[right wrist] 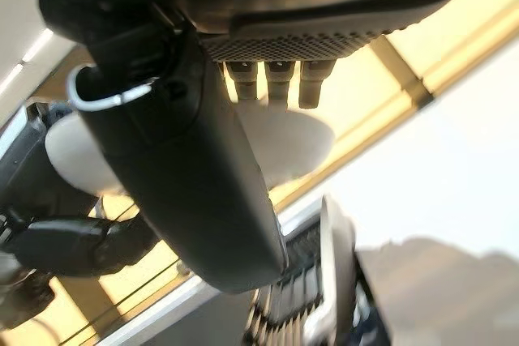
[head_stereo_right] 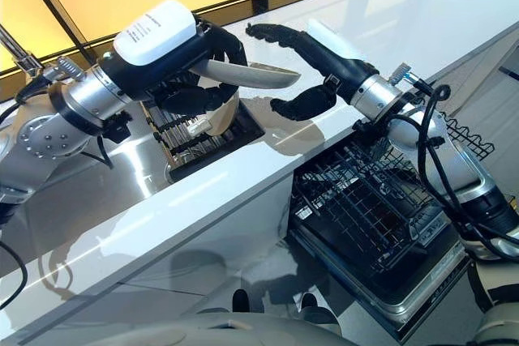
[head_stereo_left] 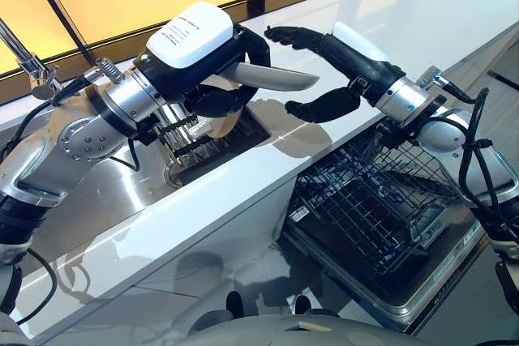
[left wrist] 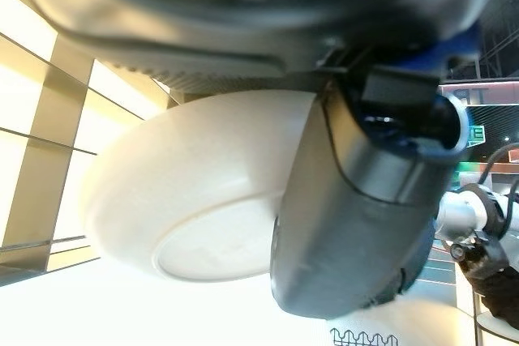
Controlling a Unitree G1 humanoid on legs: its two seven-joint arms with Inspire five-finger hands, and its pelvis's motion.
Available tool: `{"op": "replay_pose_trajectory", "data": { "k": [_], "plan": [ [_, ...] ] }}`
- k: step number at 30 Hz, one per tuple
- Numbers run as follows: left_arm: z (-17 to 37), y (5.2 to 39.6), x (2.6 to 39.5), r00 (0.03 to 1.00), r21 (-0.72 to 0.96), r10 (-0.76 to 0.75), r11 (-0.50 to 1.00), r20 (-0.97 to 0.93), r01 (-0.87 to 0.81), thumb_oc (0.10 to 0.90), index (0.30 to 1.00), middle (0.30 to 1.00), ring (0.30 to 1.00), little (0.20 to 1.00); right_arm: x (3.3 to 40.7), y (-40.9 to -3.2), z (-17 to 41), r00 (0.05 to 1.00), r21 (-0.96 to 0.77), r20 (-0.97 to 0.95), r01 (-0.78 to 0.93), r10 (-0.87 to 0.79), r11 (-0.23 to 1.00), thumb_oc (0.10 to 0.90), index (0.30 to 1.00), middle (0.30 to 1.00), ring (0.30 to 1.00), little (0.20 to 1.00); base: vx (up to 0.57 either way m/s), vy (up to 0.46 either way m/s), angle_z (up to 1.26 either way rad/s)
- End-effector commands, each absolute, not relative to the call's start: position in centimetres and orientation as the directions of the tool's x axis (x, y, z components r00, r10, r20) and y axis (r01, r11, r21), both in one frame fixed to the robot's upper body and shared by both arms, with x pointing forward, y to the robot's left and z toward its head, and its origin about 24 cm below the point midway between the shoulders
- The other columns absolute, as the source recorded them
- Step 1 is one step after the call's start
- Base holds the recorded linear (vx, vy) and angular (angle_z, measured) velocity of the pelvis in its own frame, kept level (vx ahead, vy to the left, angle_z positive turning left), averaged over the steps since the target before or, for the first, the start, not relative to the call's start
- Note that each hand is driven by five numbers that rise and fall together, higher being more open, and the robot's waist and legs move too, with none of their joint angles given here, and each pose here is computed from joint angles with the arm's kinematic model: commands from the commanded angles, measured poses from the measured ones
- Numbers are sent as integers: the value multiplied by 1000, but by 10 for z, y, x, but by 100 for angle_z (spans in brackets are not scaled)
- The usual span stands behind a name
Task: Pick up plates and place into dishwasher.
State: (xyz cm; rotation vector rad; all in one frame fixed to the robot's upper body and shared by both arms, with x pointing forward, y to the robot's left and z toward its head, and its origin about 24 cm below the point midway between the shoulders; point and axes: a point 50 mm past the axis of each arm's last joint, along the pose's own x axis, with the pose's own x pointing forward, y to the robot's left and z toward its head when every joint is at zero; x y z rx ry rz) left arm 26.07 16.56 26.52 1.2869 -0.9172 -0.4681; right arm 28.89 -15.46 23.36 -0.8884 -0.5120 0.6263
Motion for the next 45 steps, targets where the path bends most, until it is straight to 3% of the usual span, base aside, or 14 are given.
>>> {"op": "replay_pose_trajectory", "data": {
  "k": [1,2,13,19,20,22,26,33,41,45],
  "plan": [
    [314,156,253,441,844,-721,443,535,-301,100,300,300,300,200,273,-128,285,543,-826,359,-193,759,529,366,528,528,528,466,13,-5,5],
    [313,155,253,440,844,-720,449,537,-295,100,300,300,300,200,273,-126,286,538,-816,376,-193,755,544,100,300,300,300,200,0,0,0],
    [306,153,253,433,825,-707,526,558,-206,100,300,300,300,200,275,-125,286,546,-770,470,-130,693,625,100,300,300,300,200,0,0,0],
    [299,158,258,481,782,-680,623,553,-18,125,321,321,321,225,275,-134,291,553,-720,569,-22,609,693,100,300,300,300,200,0,0,0],
    [298,159,259,492,765,-673,643,552,22,193,380,380,380,293,275,-135,291,554,-712,583,-4,594,702,100,300,300,300,200,0,0,0],
    [291,163,263,532,714,-647,692,546,109,800,900,900,900,900,275,-138,292,550,-683,623,34,557,730,100,300,300,300,200,0,0,0],
    [283,172,268,588,656,-584,746,559,117,800,900,900,900,900,273,-147,295,535,-633,694,134,483,762,100,300,300,300,200,3,-2,1],
    [283,227,275,725,646,-389,757,568,-100,800,900,900,900,900,268,-201,309,509,-436,831,346,225,831,100,300,300,300,200,12,-10,4],
    [278,280,269,792,602,-195,757,578,-254,800,900,900,900,900,263,-275,299,500,-296,861,647,-97,703,100,300,300,300,200,6,-3,1],
    [273,297,269,816,594,-128,749,564,-293,800,900,900,900,900,260,-323,289,485,-265,815,799,-318,540,100,300,300,300,200,0,0,0]
  ]
}}
